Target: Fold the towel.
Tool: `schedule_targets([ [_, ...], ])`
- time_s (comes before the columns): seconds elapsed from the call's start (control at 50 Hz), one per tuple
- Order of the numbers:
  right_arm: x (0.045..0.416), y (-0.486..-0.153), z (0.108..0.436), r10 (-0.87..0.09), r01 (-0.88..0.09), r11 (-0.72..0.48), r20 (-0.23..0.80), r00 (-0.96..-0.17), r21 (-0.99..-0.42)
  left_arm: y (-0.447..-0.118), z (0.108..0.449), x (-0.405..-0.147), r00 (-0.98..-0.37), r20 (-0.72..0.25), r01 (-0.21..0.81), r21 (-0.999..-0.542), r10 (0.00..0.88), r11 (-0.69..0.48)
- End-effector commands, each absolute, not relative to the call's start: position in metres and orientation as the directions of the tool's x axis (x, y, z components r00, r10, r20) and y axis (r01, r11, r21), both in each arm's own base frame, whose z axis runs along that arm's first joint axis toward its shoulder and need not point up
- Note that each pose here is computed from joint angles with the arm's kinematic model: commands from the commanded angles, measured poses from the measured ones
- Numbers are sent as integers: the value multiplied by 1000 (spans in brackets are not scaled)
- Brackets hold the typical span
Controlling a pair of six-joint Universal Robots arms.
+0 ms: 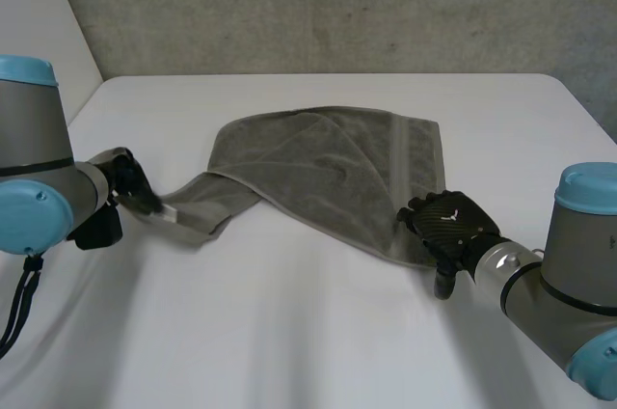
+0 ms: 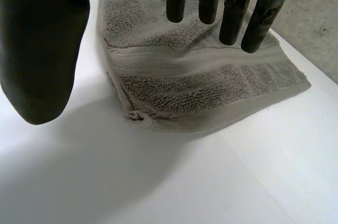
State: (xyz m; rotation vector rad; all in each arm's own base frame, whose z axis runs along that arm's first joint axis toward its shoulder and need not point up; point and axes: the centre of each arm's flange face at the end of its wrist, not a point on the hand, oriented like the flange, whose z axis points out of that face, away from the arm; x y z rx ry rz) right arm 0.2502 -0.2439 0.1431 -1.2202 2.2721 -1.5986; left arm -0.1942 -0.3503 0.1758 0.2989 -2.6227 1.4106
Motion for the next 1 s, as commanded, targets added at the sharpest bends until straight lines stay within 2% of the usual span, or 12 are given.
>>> schedule_targets([
  [0.02, 250, -243, 143, -657, -544, 125, 342, -672, -830, -344, 169, -190, -970, 212, -242, -785, -121, 570],
  [0.38, 251, -241, 142, -662, -547, 124, 341, -667, -828, -331, 146, -179, -970, 184, -242, -738, -158, 630],
  [0.86, 253, -237, 141, -670, -550, 123, 339, -660, -826, -333, 142, -176, -968, 190, -250, -751, -163, 611],
  [1.0, 253, -237, 141, -671, -549, 122, 339, -660, -827, -336, 155, -176, -966, 210, -259, -783, -152, 565],
])
